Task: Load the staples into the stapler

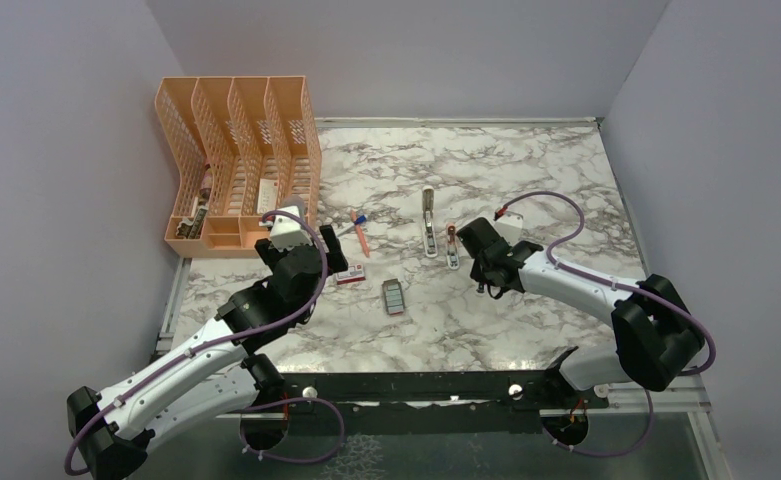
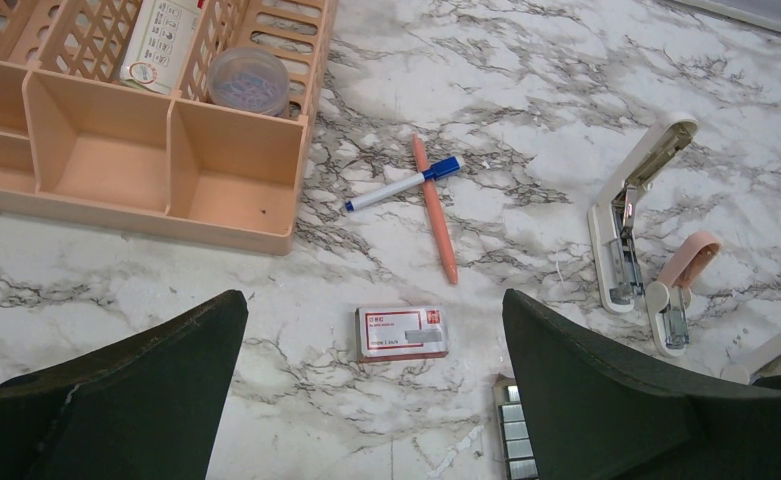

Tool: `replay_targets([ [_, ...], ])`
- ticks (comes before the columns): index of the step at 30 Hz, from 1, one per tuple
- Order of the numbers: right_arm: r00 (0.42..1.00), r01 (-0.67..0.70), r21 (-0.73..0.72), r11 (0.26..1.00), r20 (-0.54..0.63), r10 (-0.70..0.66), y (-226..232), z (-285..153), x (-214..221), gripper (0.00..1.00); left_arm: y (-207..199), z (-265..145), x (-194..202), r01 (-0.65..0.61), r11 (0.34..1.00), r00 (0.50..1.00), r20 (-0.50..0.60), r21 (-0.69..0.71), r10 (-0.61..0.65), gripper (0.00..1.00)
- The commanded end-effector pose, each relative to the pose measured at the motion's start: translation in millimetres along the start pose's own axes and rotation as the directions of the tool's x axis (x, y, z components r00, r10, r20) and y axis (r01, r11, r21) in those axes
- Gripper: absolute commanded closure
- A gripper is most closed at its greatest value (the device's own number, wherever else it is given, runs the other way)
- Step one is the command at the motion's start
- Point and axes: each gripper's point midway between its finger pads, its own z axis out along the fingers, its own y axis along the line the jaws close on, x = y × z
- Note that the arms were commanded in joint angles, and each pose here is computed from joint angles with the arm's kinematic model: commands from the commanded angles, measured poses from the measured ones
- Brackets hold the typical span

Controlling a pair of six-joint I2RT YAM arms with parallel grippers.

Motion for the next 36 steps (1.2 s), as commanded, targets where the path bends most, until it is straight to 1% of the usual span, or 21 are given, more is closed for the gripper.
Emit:
replay_targets([
  [1,1.0,-0.007,0.038,0.999,0.028,0.006,-7,6,-2,0.78,-6,-2,-9,0.018,1.0,1.0,0.02,0.025,-0.018,0.01],
  [9,0.999,0.0,0.046,0.999,0.039,-0.001,-9,5,-4,0.78,-6,-2,-9,0.017,1.0,1.0,0.02,0.024,-0.018,0.01],
  [20,1.0,0.019,0.038,0.999,0.017,-0.019,-9,10,4,0.78,-7,-1,-9,0.017,1.0,1.0,0.02,0.023,-0.017,0.01],
  [36,0.999,0.039,-0.02,0.999,0.009,-0.039,-8,6,10,0.78,-7,-1,-10,0.016,1.0,1.0,0.022,0.022,-0.016,0.01],
])
